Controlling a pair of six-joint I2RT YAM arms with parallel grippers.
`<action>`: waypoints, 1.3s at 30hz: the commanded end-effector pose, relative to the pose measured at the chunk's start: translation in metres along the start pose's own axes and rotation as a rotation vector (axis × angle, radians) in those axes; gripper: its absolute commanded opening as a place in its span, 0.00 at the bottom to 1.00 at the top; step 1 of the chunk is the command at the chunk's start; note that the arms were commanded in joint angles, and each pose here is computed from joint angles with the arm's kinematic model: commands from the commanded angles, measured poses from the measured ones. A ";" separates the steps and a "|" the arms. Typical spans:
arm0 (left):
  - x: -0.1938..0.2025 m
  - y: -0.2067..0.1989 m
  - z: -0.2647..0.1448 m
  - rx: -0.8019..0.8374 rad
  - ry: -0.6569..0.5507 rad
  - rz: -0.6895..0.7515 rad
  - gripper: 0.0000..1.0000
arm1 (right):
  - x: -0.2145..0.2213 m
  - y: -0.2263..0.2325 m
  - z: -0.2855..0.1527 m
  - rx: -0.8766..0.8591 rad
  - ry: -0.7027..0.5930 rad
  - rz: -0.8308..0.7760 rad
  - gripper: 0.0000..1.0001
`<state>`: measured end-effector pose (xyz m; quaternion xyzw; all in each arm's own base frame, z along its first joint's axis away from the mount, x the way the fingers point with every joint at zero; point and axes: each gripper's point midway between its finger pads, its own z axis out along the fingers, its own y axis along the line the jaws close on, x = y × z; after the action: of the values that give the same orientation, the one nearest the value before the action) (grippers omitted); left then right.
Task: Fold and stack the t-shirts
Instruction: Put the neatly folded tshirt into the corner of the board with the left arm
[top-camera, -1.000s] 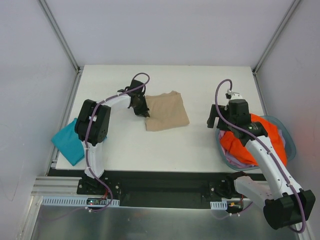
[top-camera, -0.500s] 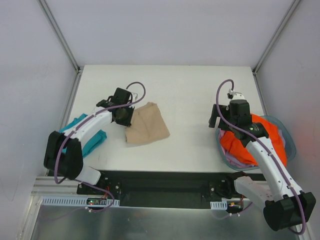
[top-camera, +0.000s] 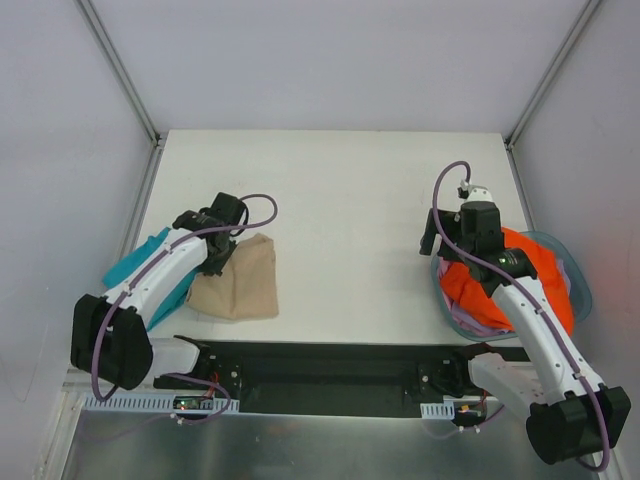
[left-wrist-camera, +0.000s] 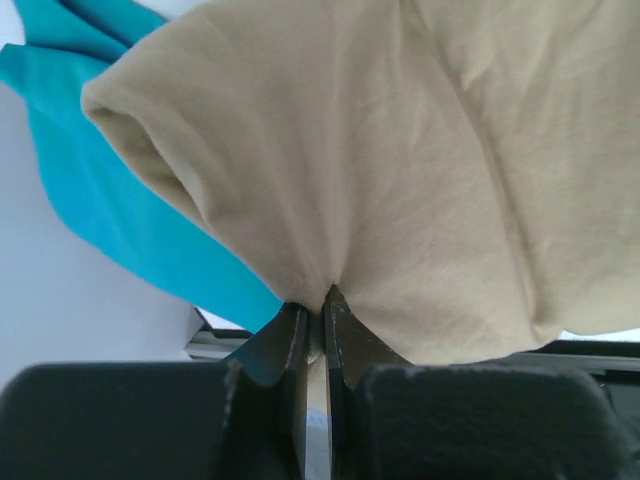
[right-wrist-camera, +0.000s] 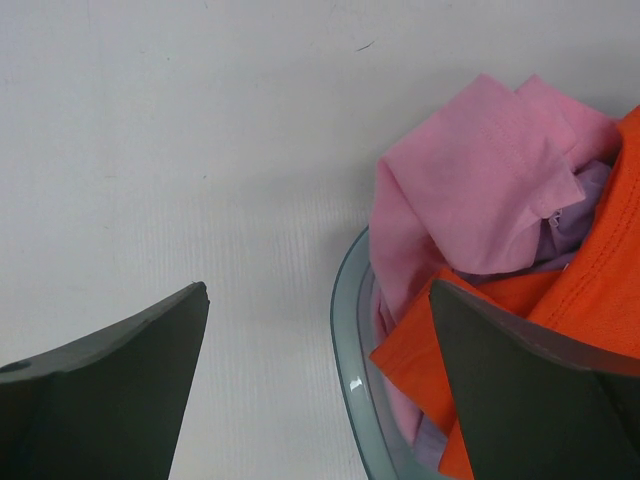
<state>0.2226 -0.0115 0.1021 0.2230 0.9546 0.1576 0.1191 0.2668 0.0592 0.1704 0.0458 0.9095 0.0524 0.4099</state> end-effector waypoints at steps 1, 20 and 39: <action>0.028 0.023 -0.020 -0.086 0.022 0.107 0.00 | -0.012 -0.004 0.003 0.021 -0.052 0.002 0.97; 0.036 0.130 -0.072 -0.451 0.091 0.258 0.00 | -0.008 -0.008 0.015 0.046 -0.016 -0.005 0.97; 0.037 0.170 -0.121 -0.593 0.074 0.263 0.00 | -0.010 -0.009 0.013 0.053 -0.031 -0.002 0.97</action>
<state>0.2323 0.1114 0.2360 0.3047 0.8466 0.4231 0.1072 0.2770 0.0554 0.1578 0.0505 0.9155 0.0339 0.3977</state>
